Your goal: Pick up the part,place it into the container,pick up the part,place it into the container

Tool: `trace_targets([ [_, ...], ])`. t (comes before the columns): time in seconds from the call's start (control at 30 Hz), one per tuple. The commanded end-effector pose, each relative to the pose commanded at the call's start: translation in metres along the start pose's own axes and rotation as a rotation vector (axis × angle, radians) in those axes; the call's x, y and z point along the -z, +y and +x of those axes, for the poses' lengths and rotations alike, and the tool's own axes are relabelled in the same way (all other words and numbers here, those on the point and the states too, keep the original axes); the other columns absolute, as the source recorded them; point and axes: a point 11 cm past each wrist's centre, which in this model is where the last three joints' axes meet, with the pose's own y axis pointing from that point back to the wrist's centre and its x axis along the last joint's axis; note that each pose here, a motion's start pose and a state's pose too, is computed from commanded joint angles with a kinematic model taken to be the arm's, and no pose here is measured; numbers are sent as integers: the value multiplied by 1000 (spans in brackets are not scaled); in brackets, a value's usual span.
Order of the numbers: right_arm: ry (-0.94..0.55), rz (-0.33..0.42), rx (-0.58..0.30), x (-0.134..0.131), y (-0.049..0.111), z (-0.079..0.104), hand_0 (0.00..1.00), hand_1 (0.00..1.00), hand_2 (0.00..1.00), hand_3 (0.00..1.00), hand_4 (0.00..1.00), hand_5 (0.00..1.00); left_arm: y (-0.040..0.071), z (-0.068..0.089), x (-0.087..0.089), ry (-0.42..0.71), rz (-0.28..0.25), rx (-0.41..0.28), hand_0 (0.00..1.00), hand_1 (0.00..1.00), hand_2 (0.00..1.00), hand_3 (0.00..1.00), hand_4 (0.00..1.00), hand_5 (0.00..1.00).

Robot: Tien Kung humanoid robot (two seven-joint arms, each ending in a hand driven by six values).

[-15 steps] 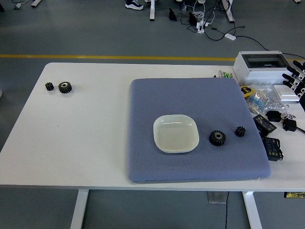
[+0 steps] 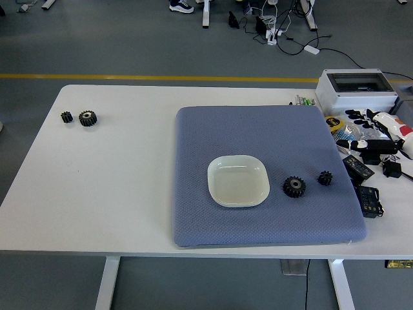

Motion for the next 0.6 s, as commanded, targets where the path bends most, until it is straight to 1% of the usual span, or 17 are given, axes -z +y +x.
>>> trace_targets([
  [0.03, 61, 4, 22, 2, -2, -5, 741, 759, 801, 809, 998, 323, 0, 0, 1, 0, 2, 0, 706, 681, 709, 583, 713, 642],
  [0.1, 168, 2, 51, 6, -9, -13, 741, 759, 801, 809, 998, 323, 0, -1, 3, 0, 5, 2, 706, 681, 709, 583, 713, 642],
  [0.2, 333, -6, 127, 10, -15, -31, 741, 759, 801, 809, 998, 323, 0, -1, 5, -1, 11, 2, 706, 681, 709, 583, 713, 642],
  [0.23, 393, -10, 152, 9, -17, -37, 722, 747, 787, 746, 990, 326, 0, -1, 6, -2, 12, 0, 706, 681, 712, 583, 715, 644],
  [0.33, 519, -17, 188, 6, -20, -46, 722, 747, 787, 746, 990, 326, 0, 1, 5, -4, 10, -3, 706, 681, 712, 583, 715, 644],
  [0.4, 496, -32, 184, 2, -21, -48, 722, 747, 787, 746, 990, 326, 0, 3, 3, -3, 6, -6, 706, 681, 712, 583, 715, 644],
  [0.43, 488, -36, 182, 1, -22, -49, 640, 697, 765, 655, 918, 341, 0, 3, 2, -2, 5, -7, 707, 681, 710, 583, 712, 640],
  [0.6, 472, -48, 176, -4, -26, -55, 640, 697, 765, 655, 918, 341, 0, 3, 2, 3, 6, -7, 707, 681, 710, 583, 712, 640],
])
